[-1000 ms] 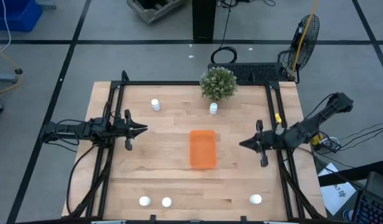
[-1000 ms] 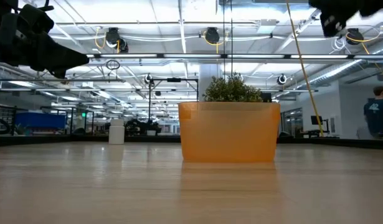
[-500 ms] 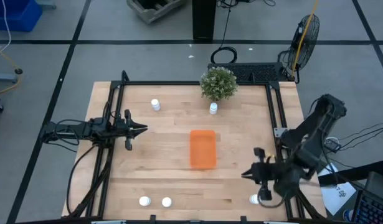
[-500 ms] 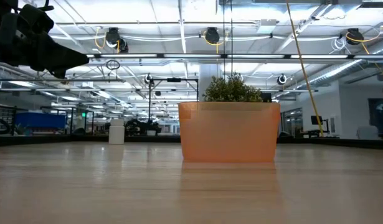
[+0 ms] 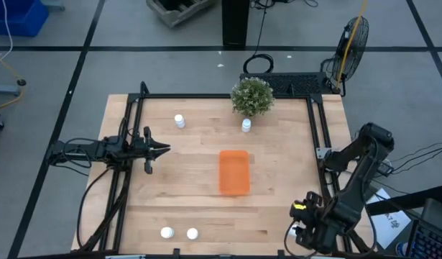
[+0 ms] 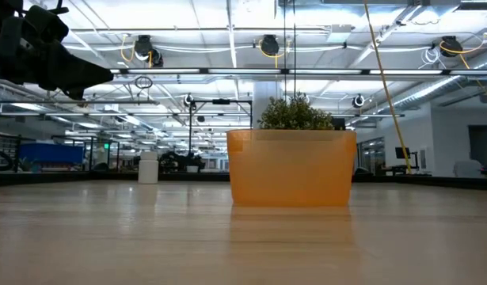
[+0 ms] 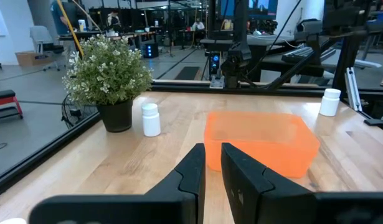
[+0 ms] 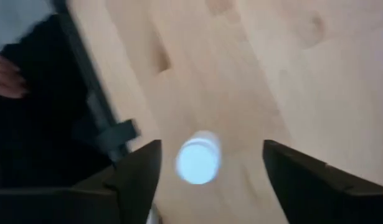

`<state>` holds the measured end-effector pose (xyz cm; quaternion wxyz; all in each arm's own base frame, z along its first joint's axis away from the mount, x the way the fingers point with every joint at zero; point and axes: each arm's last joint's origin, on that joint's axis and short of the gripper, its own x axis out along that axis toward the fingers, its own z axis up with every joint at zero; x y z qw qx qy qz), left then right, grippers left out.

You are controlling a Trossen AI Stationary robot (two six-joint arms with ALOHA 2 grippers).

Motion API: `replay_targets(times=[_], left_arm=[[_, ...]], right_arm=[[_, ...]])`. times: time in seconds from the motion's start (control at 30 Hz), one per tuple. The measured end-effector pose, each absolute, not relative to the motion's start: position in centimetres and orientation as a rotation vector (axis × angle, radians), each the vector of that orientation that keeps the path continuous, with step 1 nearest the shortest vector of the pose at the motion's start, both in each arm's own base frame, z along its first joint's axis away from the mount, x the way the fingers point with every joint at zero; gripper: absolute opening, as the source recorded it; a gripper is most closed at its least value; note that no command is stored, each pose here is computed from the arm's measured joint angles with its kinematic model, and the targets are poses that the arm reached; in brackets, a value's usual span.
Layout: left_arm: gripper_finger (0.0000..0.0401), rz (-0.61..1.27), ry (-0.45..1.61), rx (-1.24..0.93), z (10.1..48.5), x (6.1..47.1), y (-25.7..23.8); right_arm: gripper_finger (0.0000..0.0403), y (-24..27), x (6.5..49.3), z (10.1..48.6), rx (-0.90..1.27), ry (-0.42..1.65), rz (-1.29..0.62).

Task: Pick and place pill bottles into a basket
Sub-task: Put the white medicine bottle into the orange bin

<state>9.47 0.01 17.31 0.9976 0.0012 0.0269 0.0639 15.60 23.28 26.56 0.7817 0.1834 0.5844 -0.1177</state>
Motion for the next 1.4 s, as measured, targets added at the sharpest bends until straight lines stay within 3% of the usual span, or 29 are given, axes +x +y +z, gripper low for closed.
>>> replay_targets(times=[0.17,0.5,0.97,1.17,1.4], left_arm=[[0.0056,0.128,0.054,0.002,17.3,9.5,0.0],[0.0056,0.128,0.054,0.002,17.3,9.5,0.0],[0.0056,0.129,0.054,0.002,17.3,9.5,0.0],[0.0056,0.128,0.054,0.002,17.3,9.5,0.0],[0.0056,0.128,0.054,0.002,17.3,9.5,0.0]], right_arm=[[0.0309,23.1,15.5,25.4,0.437,1.280,-0.318],[0.0300,23.4,15.6,20.8,0.570,1.321,-0.237],[0.0295,23.2,14.6,18.2,0.673,1.413,-0.255],[0.0258,23.1,14.6,18.1,0.671,1.414,-0.256],[0.0167,23.2,14.6,18.2,0.651,1.417,-0.228]])
